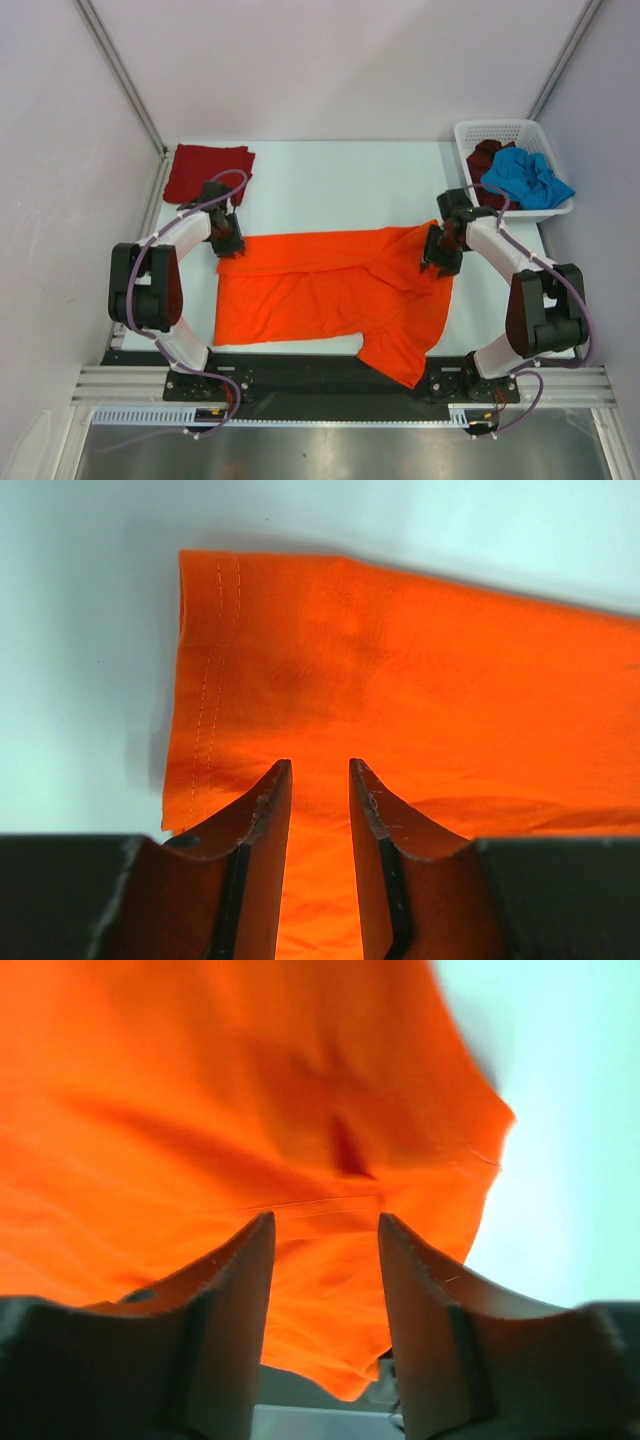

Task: Fold and stack the t-shirts
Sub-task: Fold the tshirt

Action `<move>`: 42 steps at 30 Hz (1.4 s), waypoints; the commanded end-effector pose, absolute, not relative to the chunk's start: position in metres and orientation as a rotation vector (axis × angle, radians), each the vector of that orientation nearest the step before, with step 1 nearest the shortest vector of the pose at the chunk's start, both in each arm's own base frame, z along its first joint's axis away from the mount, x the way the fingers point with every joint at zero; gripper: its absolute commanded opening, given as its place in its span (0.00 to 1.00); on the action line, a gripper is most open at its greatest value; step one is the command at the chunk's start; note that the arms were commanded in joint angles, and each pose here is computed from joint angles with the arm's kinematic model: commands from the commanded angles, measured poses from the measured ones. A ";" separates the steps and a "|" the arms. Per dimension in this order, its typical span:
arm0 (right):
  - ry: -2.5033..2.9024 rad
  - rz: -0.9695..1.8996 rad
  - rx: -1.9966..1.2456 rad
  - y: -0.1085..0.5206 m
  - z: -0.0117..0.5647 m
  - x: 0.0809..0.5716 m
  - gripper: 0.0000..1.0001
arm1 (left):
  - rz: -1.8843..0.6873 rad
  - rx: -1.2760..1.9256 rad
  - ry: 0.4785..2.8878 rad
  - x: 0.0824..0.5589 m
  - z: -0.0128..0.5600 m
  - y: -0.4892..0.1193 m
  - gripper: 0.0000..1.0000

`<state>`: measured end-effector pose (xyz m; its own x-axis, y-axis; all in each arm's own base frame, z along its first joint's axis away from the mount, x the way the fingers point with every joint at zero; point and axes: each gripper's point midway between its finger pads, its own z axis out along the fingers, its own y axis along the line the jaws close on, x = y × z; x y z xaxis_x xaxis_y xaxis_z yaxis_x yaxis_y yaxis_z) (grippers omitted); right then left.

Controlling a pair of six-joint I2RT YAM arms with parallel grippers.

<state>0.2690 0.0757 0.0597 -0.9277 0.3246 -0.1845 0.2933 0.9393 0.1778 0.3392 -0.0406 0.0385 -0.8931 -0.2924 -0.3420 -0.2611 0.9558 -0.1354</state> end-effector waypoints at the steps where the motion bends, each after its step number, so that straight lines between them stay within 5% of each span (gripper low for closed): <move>1: 2.800 -0.009 0.228 0.075 0.090 0.285 0.55 | -0.133 -0.361 2.682 0.348 0.055 -0.042 0.35; 10: 2.849 0.146 -0.101 0.152 0.064 0.306 0.38 | -0.134 -0.351 2.670 0.347 0.062 -0.042 0.35; 27: 2.853 -0.128 -0.404 0.183 0.025 0.298 0.53 | -0.135 -0.342 2.664 0.343 0.068 -0.042 0.35; 33: 2.839 -0.184 -0.411 0.177 0.022 0.296 0.34 | -0.133 -0.338 2.666 0.345 0.067 -0.042 0.35; 37: 2.821 -0.169 -0.407 0.179 0.028 0.298 0.02 | -0.133 -0.339 2.669 0.344 0.066 -0.042 0.35; 42: 2.822 -0.057 -0.371 0.188 0.044 0.303 0.00 | -0.132 -0.339 2.673 0.343 0.064 -0.042 0.35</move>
